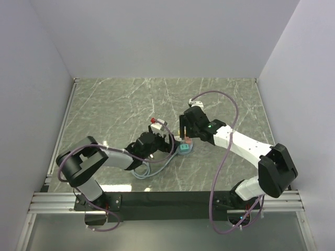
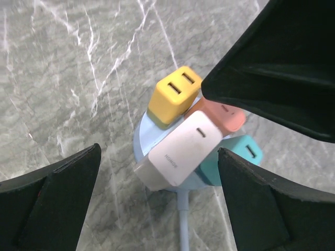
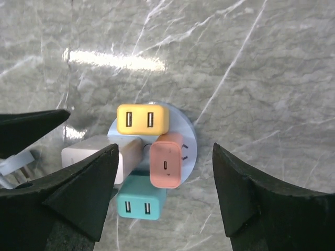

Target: Insert the plug

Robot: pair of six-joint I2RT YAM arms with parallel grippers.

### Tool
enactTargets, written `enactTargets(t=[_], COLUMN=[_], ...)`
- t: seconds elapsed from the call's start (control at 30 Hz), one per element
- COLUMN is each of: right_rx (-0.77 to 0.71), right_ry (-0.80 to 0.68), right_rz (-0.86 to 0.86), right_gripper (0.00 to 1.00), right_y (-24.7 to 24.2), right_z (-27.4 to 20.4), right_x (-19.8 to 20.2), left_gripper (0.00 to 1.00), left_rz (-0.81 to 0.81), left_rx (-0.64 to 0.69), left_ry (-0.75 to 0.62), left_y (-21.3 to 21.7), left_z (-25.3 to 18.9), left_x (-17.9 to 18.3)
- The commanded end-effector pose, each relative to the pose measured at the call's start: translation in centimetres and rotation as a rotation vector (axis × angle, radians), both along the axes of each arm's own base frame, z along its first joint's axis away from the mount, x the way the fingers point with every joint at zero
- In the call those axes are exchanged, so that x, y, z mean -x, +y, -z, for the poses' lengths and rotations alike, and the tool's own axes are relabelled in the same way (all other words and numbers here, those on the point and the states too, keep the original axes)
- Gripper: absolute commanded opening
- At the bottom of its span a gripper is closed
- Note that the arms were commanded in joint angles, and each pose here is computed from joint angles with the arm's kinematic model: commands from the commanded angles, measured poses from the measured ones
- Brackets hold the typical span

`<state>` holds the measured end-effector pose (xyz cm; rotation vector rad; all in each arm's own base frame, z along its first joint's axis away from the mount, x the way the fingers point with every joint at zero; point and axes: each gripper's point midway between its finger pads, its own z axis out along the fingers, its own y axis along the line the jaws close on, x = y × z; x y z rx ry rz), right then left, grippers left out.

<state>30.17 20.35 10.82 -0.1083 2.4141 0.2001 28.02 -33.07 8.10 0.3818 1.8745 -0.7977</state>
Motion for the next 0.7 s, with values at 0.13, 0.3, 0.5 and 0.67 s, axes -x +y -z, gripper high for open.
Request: enactTargets(t=[0.13,0.3,0.5,0.67], right_rx=[-0.026,-0.069,-0.127,-0.148], right_ry=[-0.141,-0.217,-0.368,-0.472], right_rz=[0.099,0.191,0.325,0.399], right_gripper=[0.79,0.79,0.81,0.84], right_y=[-3.0,-6.9,-12.1,-15.6], right_z=[-3.0,-4.6,-7.6,-9.6], right_x=[-1.3,-2.2,-3.4,-4.3], left_gripper=[0.99,0.99,1.00,0.99], left_rz=[-0.042,-0.134,-0.321,-0.502], left_rx=[0.003,-0.011,0.044,0.087], left_ry=[-0.052,-0.099,-0.089,-0.079], left_y=[1.3,3.6,8.8,14.7], left_z=[-3.5,-5.9,-8.6,-10.9], left_x=[-0.2,-1.1,-6.5,-11.3])
